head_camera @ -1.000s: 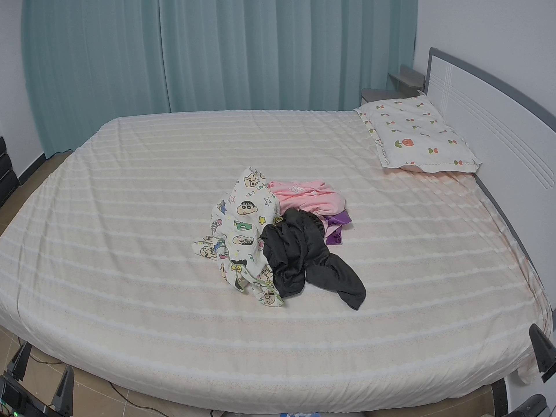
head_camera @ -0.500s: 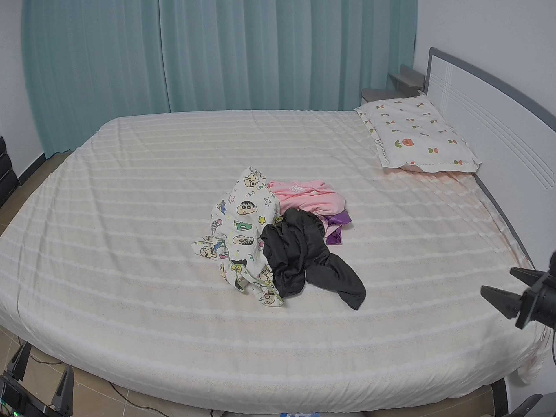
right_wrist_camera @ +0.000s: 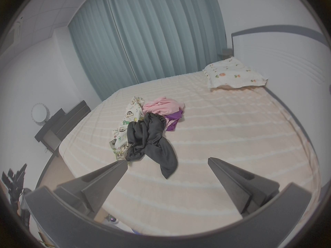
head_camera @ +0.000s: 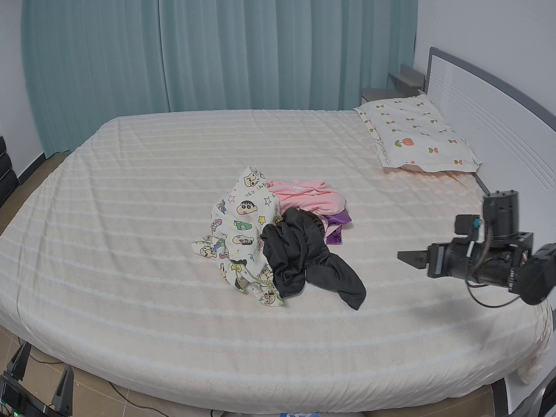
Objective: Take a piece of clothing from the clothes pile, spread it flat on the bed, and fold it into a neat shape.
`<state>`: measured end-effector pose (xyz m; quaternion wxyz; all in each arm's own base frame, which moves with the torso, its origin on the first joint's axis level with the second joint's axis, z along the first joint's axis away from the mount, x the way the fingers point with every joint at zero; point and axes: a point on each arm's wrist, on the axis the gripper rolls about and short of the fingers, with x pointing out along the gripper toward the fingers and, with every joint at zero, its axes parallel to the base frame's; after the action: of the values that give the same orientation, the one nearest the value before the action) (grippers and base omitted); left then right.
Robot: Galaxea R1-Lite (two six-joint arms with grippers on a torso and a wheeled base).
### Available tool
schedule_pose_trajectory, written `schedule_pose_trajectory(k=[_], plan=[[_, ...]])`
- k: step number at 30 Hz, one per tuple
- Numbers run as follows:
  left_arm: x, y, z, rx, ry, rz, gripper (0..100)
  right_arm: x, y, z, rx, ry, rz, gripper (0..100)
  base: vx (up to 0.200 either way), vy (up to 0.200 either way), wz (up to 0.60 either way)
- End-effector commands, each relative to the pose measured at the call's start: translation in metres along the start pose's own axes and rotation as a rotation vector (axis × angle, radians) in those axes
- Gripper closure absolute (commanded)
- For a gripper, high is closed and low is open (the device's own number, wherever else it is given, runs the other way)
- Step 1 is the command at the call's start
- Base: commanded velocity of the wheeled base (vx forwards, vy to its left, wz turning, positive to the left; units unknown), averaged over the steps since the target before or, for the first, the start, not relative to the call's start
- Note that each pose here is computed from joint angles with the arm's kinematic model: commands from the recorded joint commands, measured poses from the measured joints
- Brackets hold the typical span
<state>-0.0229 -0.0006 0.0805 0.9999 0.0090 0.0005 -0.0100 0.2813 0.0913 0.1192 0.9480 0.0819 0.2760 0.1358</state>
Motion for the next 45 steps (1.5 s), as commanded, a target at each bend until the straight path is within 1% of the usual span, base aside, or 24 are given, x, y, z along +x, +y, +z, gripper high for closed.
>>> schedule_pose_trajectory(k=[1,6,11,17,18,19,21,25,26,27,29,31,33,38,39,41,45], plan=[[0.001,0.000,-0.005,-0.001,0.009,0.001,0,0.191,0.045,-0.073,0.075,0.119,-0.021,0,0.000,0.000,0.00],[0.001,0.000,-0.005,0.000,0.009,0.001,0,0.210,0.049,-0.083,0.068,0.159,-0.032,0,0.000,0.000,0.00],[0.001,0.000,-0.005,0.000,0.009,0.001,0,0.227,0.050,-0.084,0.067,0.155,-0.034,0,0.000,0.000,0.00],[0.001,0.000,-0.005,0.000,0.009,0.001,0,0.232,0.048,-0.077,0.074,0.138,-0.040,0,0.000,0.000,0.00],[0.001,0.000,-0.005,0.000,0.009,0.001,0,0.232,0.043,-0.067,0.080,0.106,-0.062,0,0.000,0.000,0.00],[0.001,0.000,-0.005,0.000,0.009,0.001,0,0.232,0.043,-0.067,0.080,0.106,-0.062,0,0.000,0.000,0.00],[0.001,0.000,-0.005,0.000,0.009,0.001,0,0.229,0.035,-0.055,0.073,0.069,-0.109,0,0.000,0.000,0.00],[0.001,0.000,-0.005,0.000,0.009,0.001,0,0.218,0.027,-0.035,0.084,0.025,-0.126,0,0.000,0.000,0.00],[0.001,0.000,-0.005,0.000,0.009,0.001,0,0.218,0.027,-0.035,0.084,0.025,-0.126,0,0.000,0.000,0.00],[0.001,0.000,-0.005,0.000,0.009,0.001,0,0.213,0.022,-0.026,0.092,0.009,-0.134,0,0.000,0.000,0.00],[0.001,0.000,-0.005,0.000,0.009,0.001,0,0.209,0.017,-0.021,0.097,0.004,-0.137,0,0.000,0.000,0.00],[0.001,0.000,-0.005,-0.001,0.009,0.001,0,0.207,0.014,-0.025,0.096,0.023,-0.139,0,0.000,0.000,0.00],[0.001,0.000,-0.005,0.000,0.009,0.001,0,0.205,0.009,-0.035,0.094,0.064,-0.131,0,0.000,0.000,0.00],[0.001,0.000,-0.005,-0.001,0.009,0.001,0,0.204,0.008,-0.058,0.094,0.163,-0.048,0,0.000,0.000,0.00],[0.001,0.000,-0.005,-0.001,0.009,0.001,0,0.204,0.008,-0.058,0.094,0.163,-0.048,0,0.000,0.000,0.00],[0.001,0.000,-0.005,-0.001,0.009,0.001,0,0.208,0.012,-0.064,0.097,0.182,-0.021,0,0.000,0.000,0.00],[0.001,0.000,-0.005,-0.001,0.009,0.001,0,0.209,0.020,-0.074,0.079,0.208,-0.002,0,0.000,0.000,0.00]])
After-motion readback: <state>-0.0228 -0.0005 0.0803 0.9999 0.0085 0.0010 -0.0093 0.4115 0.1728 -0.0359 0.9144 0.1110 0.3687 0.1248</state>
